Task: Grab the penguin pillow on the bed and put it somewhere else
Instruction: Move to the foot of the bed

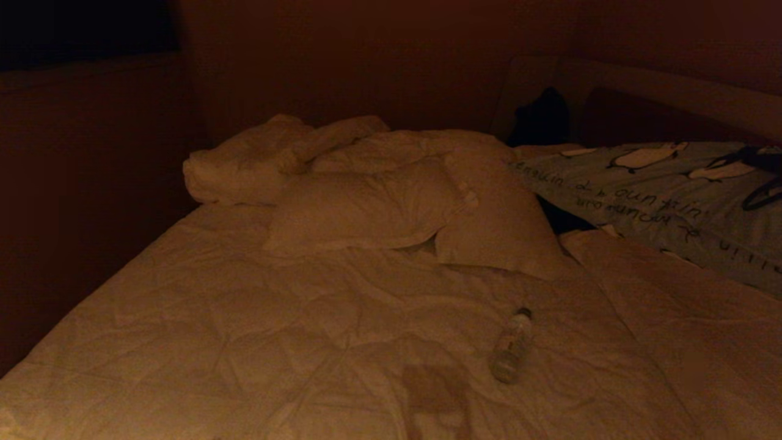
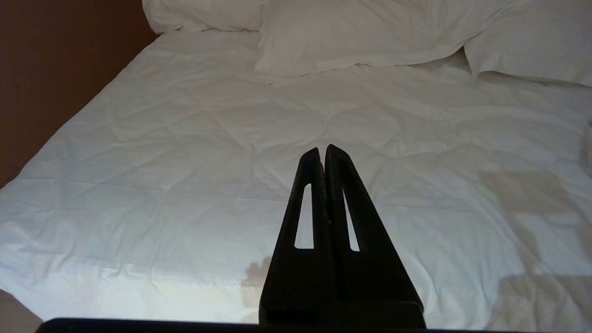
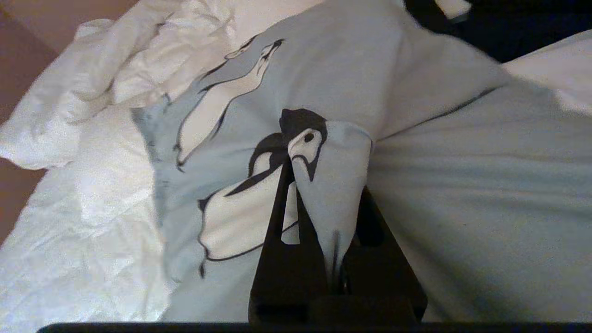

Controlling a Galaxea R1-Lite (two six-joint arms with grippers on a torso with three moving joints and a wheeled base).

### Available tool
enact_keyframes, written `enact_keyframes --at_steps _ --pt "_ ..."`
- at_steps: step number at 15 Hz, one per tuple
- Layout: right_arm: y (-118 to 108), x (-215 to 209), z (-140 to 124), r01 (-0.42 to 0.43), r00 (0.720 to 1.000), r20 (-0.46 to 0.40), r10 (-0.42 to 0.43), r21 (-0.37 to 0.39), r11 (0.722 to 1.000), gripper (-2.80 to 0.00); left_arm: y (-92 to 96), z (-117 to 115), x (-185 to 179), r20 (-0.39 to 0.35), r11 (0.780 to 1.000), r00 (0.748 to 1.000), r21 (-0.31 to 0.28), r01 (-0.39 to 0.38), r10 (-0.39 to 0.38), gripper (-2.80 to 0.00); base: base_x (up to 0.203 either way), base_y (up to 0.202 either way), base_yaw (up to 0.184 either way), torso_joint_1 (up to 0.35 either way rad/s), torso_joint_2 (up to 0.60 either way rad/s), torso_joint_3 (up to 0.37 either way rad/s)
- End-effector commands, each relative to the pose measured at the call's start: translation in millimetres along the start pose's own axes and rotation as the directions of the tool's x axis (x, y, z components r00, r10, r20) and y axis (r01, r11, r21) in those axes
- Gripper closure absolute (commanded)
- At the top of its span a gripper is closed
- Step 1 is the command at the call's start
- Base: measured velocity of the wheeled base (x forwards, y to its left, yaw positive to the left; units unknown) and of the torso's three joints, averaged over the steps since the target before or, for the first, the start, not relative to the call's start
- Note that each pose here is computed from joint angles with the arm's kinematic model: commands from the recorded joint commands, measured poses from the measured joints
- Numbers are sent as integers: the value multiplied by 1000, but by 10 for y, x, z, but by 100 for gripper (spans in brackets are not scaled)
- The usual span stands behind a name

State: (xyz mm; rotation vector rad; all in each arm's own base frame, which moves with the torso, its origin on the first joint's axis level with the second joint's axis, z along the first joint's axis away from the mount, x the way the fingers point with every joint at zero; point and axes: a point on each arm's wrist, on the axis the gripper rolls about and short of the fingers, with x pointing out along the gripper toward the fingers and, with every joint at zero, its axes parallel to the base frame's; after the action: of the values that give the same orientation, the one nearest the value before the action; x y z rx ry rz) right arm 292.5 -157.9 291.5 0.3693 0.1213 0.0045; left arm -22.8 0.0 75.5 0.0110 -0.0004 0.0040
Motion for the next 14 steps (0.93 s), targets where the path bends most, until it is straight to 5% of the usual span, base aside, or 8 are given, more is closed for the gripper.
enact_keyframes --at_steps 1,14 --pt "-4 5 -1 -2 1000 0 2 1 1000 0 0 0 0 0 1000 1000 0 -1 1 0 0 0 0 0 0 0" --pt "4 0 -9 -9 1000 -5 9 1 1000 0 0 1 0 1 1000 1000 -1 -1 1 0 0 0 0 0 0 0"
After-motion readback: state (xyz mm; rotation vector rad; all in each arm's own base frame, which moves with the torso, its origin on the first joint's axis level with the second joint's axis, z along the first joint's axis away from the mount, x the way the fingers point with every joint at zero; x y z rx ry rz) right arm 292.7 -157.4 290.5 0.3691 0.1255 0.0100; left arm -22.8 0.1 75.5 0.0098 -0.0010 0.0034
